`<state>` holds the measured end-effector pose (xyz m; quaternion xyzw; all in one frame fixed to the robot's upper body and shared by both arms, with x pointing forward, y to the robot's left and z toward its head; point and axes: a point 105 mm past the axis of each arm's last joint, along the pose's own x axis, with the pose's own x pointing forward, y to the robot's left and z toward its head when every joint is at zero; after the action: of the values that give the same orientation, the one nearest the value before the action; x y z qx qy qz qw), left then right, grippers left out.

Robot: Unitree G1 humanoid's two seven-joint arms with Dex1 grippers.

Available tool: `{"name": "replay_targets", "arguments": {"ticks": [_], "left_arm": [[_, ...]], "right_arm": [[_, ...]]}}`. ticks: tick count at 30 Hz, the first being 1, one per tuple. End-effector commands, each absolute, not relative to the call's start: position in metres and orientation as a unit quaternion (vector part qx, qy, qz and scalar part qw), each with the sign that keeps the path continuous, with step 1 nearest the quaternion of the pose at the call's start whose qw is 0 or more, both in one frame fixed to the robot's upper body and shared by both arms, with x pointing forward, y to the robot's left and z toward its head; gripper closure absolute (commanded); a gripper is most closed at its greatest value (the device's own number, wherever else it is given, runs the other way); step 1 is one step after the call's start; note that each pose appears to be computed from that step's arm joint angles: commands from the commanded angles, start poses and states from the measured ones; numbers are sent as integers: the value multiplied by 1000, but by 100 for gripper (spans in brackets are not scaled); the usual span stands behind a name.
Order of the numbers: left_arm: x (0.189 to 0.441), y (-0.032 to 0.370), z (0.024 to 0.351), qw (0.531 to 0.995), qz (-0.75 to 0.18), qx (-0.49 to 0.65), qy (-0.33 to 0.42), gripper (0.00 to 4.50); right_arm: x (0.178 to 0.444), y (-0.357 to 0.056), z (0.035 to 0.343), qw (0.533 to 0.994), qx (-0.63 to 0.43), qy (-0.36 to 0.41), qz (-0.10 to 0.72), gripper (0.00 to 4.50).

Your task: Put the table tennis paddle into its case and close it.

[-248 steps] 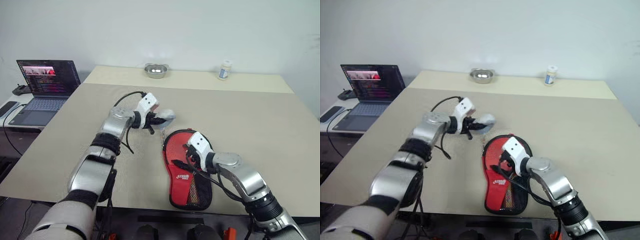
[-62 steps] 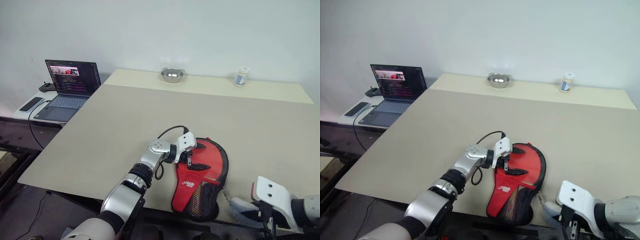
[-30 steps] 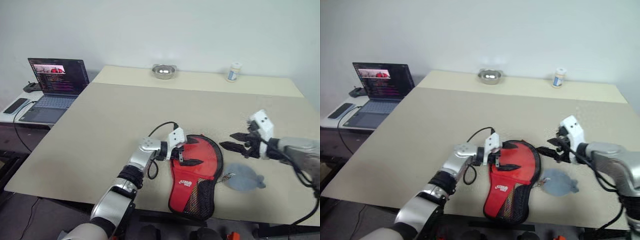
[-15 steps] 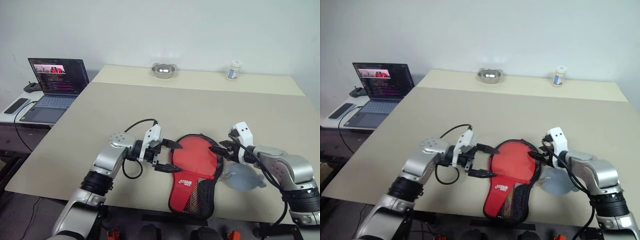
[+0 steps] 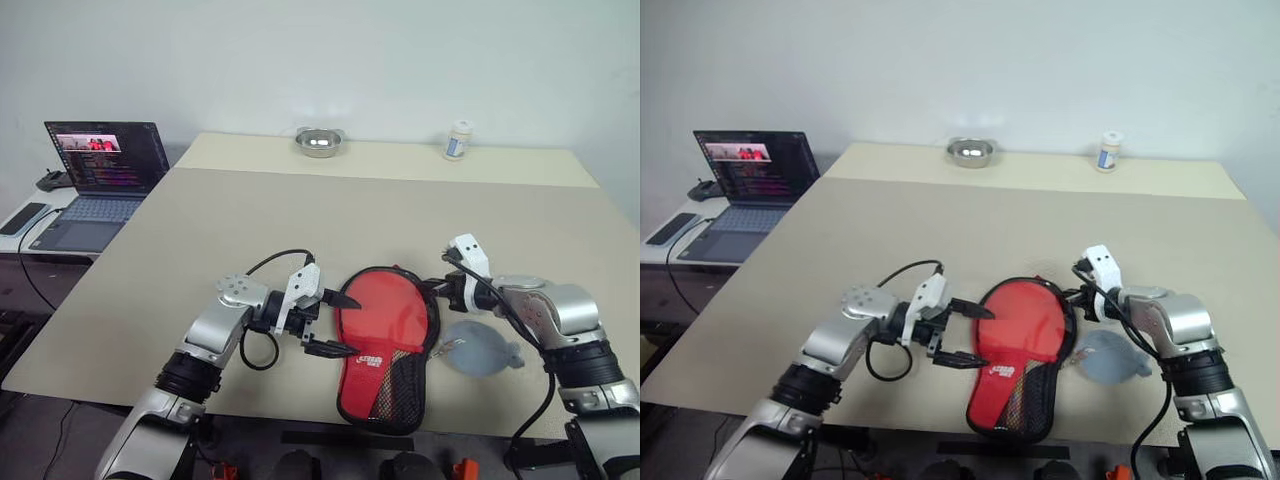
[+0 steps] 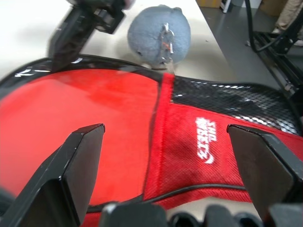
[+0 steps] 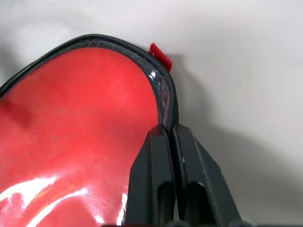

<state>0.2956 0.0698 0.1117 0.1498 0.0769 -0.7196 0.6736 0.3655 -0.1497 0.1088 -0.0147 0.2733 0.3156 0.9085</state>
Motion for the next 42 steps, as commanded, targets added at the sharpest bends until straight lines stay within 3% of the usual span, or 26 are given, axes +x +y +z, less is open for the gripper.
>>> {"name": "replay_targets", "arguments": {"ticks": [1,14,17,26,28,31,35,42], "left_arm": [[293,63,119,668,-724,162,54,0],[294,50,117,668,-726,157,48,0],[295,48,119,669,-725,158,46,0],[310,41,120,681,-712,167,33,0],[316,40,121,685,-708,172,31,0],[323,37,118,687,-705,175,31,0],[327,34,106,679,-710,180,44,0],[332,33,78,672,-710,196,77,0]], "right_arm": [[377,-130,132,909,-37,230,345,446],[394,-100,134,901,-77,216,368,446],[398,-103,136,907,-70,211,357,379],[386,-104,192,918,-56,140,367,67],[377,-116,207,923,-53,126,360,3],[357,-132,215,923,-58,128,357,3],[310,-143,213,901,-70,152,401,3],[240,-151,196,860,-110,208,453,3]]}}
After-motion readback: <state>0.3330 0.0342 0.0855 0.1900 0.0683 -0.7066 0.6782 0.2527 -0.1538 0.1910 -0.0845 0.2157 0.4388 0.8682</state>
